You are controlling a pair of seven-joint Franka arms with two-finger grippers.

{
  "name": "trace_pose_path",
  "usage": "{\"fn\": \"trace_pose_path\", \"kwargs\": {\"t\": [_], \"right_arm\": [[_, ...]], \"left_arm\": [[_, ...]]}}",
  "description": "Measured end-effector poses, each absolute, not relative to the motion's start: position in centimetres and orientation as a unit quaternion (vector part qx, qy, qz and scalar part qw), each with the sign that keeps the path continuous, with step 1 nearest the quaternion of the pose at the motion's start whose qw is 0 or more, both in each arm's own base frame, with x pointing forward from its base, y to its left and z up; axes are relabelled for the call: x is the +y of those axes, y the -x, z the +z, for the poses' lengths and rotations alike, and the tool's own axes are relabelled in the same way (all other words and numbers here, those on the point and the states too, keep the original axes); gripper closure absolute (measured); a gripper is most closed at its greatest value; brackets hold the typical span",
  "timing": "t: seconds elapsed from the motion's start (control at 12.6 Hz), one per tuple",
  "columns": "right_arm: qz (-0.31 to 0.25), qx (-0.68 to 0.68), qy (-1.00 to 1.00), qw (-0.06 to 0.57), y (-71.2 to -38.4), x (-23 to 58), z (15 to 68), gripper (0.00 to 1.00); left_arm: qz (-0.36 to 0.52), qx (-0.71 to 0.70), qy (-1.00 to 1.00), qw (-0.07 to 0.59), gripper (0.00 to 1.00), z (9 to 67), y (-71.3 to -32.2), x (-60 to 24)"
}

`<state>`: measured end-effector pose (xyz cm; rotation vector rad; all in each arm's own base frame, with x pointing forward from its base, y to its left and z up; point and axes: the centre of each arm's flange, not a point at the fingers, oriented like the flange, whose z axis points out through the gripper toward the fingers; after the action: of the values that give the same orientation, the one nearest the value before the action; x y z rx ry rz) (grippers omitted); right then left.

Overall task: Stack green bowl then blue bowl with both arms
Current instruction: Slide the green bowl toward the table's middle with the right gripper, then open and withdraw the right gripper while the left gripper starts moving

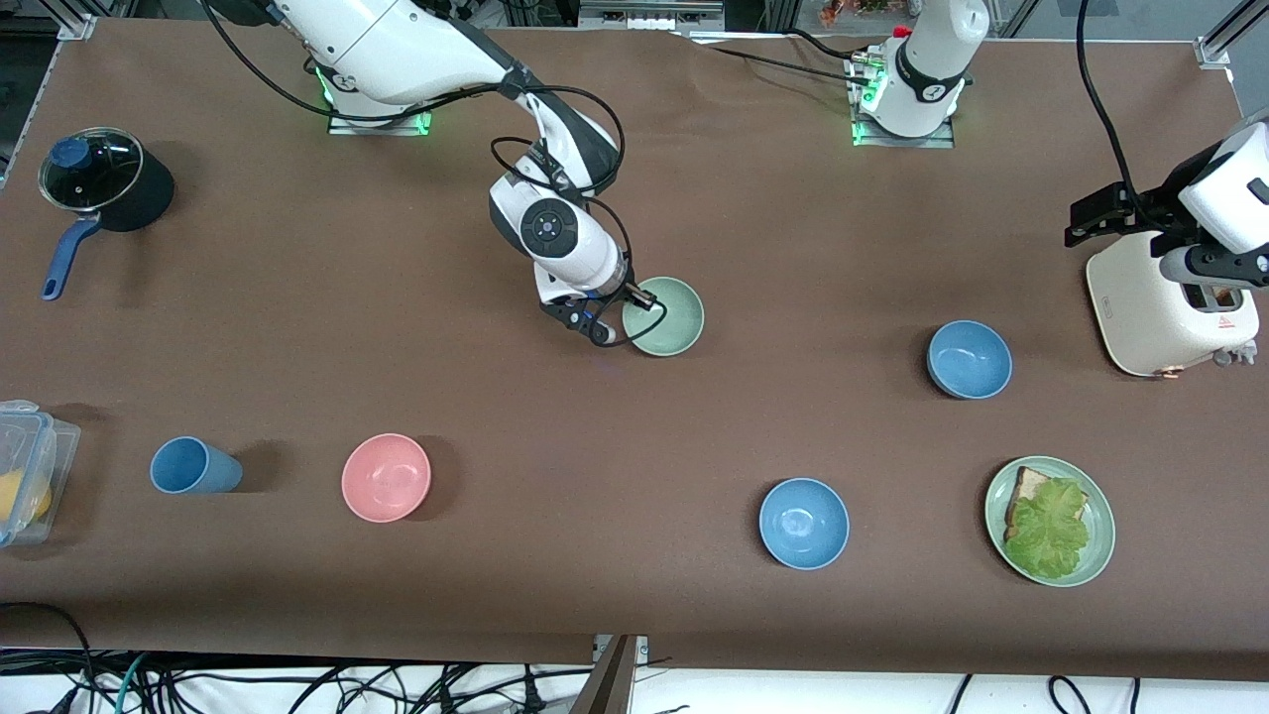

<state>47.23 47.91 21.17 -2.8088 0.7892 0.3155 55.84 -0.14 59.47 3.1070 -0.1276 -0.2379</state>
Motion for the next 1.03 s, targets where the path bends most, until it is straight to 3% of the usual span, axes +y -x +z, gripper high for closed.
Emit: {"fn": "trace_pose_path", "kwargs": {"t": [0.32,0.55,1.03], "right_arm": [[0.085,0.265,0.952,0.124,-49.6,48.2,24.0,0.32],[0.062,0.183,0.978,0.08,-53.1,45.1,29.1,0.0],[0.051,-0.013,0.999,0.006,-61.6,24.7,39.5,0.0]], "left_arm": [[-0.076,-0.041,-0.996,0.011,0.0,59.5,-55.8,-0.1],[-0.076,-0.041,-0.996,0.011,0.0,59.5,-55.8,-0.1],[-0.076,-0.041,-0.996,0.011,0.0,59.5,-55.8,-0.1]]}}
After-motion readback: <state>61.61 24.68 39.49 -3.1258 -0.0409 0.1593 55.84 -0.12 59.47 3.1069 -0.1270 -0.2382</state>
